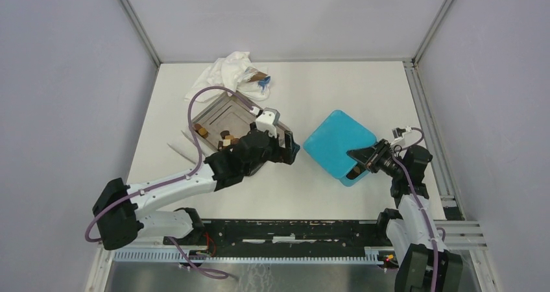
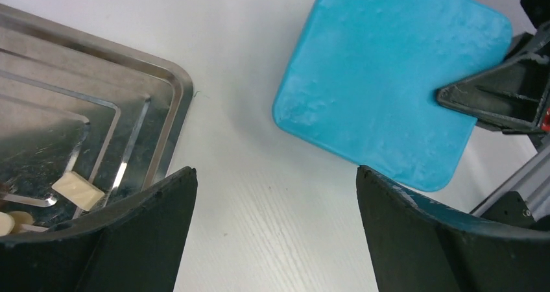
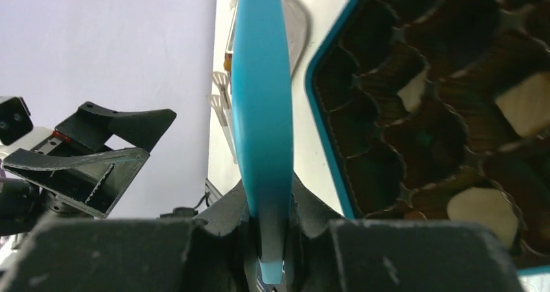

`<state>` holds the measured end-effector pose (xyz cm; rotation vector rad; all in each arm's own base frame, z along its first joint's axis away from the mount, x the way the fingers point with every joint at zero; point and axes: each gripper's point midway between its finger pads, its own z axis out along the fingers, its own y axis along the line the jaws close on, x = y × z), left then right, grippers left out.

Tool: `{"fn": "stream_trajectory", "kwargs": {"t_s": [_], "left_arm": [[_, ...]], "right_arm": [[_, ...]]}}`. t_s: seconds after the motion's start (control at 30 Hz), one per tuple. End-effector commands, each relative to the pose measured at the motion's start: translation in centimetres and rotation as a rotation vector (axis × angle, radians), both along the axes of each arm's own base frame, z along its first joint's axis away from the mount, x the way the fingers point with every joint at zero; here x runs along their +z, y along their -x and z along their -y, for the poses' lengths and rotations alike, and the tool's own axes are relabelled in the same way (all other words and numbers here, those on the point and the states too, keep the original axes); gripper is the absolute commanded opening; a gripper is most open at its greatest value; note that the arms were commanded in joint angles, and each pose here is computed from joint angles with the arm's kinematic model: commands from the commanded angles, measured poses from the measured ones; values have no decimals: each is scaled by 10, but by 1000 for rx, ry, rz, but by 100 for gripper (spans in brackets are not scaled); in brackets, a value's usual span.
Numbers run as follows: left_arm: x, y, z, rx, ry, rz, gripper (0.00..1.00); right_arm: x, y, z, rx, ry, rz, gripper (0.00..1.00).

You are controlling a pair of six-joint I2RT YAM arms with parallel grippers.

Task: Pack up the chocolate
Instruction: Close the box lid on the packing box.

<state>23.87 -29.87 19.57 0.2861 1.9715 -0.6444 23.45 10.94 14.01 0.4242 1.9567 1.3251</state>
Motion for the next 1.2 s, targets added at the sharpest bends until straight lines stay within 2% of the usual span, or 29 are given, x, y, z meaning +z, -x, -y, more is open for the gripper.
{"fn": "stream_trajectory", "kwargs": {"t_s": [0.0, 0.33, 0.9, 1.17], "left_arm": [[31, -18, 20, 1, 197, -20, 98], [8, -39, 46, -44, 227, -103, 100], [-27, -73, 70, -67, 129, -144, 95], [-45, -91, 88, -86, 126, -197, 81]], "right_arm": [[2, -13, 16, -124, -27, 5, 0], [-8, -22, 34, -212, -13, -24, 1], [-14, -22, 44, -215, 14, -59, 7], [-18, -20, 49, -216, 28, -73, 10]]}}
